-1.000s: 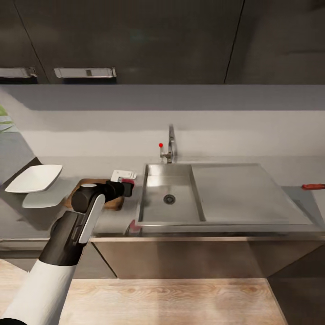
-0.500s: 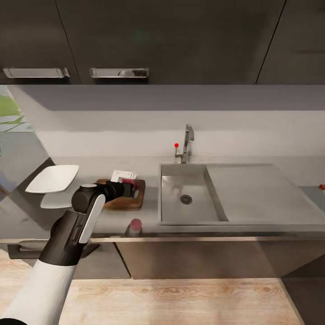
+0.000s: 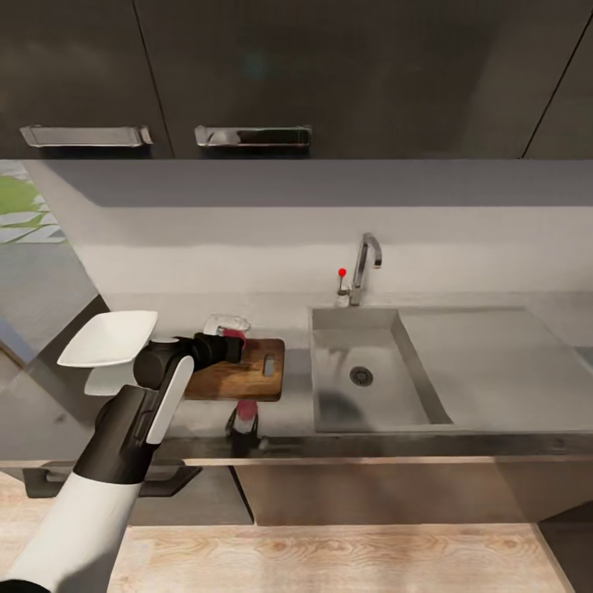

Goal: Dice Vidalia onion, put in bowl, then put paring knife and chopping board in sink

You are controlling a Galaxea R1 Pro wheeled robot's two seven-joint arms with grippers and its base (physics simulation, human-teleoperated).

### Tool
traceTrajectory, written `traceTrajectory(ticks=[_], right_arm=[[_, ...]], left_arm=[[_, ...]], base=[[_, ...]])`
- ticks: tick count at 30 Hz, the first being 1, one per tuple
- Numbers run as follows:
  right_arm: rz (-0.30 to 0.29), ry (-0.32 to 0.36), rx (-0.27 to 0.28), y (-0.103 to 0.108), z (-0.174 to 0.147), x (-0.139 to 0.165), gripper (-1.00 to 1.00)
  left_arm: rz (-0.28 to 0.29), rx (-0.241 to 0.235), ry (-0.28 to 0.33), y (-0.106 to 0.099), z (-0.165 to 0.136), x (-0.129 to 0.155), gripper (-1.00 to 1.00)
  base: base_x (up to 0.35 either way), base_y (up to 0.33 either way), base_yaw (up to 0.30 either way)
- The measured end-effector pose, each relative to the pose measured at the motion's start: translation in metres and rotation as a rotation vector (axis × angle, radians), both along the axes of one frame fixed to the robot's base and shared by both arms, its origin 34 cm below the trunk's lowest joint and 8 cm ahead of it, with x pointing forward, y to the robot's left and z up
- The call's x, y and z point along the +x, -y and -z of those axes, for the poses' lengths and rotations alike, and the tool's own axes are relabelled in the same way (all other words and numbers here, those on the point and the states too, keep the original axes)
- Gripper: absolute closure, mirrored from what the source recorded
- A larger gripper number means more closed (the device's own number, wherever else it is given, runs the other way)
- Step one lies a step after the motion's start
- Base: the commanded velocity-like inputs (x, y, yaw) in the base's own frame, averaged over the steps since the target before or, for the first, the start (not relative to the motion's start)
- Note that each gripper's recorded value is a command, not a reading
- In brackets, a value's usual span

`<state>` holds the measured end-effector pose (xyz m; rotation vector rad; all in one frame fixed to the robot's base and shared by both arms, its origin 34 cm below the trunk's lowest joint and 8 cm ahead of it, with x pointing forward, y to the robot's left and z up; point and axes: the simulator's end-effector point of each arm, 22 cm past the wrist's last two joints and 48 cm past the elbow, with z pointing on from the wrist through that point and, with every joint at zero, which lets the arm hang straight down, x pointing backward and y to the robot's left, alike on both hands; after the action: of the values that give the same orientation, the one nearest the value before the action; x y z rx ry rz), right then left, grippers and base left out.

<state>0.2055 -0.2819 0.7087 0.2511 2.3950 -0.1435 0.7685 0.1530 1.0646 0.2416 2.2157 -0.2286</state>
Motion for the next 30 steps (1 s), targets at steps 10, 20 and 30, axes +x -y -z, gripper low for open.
traceTrajectory(ticks=[10,20,30], right_arm=[[-0.001,0.0,0.001,0.0,0.0,0.0,-1.0],[-0.003,0.0,0.001,-0.001,0.0,0.0,-1.0],[-0.003,0.0,0.001,-0.001,0.0,0.0,-1.0]], left_arm=[[-0.003,0.007,-0.037,-0.002,0.016,-0.001,1.0],[-0.007,0.013,-0.07,-0.004,0.03,-0.003,1.0],[-0.009,0.016,-0.084,-0.004,0.035,-0.004,1.0]], base=[[0.027,0.004,0.0],[0.0,0.0,0.0],[0.0,0.0,0.0]])
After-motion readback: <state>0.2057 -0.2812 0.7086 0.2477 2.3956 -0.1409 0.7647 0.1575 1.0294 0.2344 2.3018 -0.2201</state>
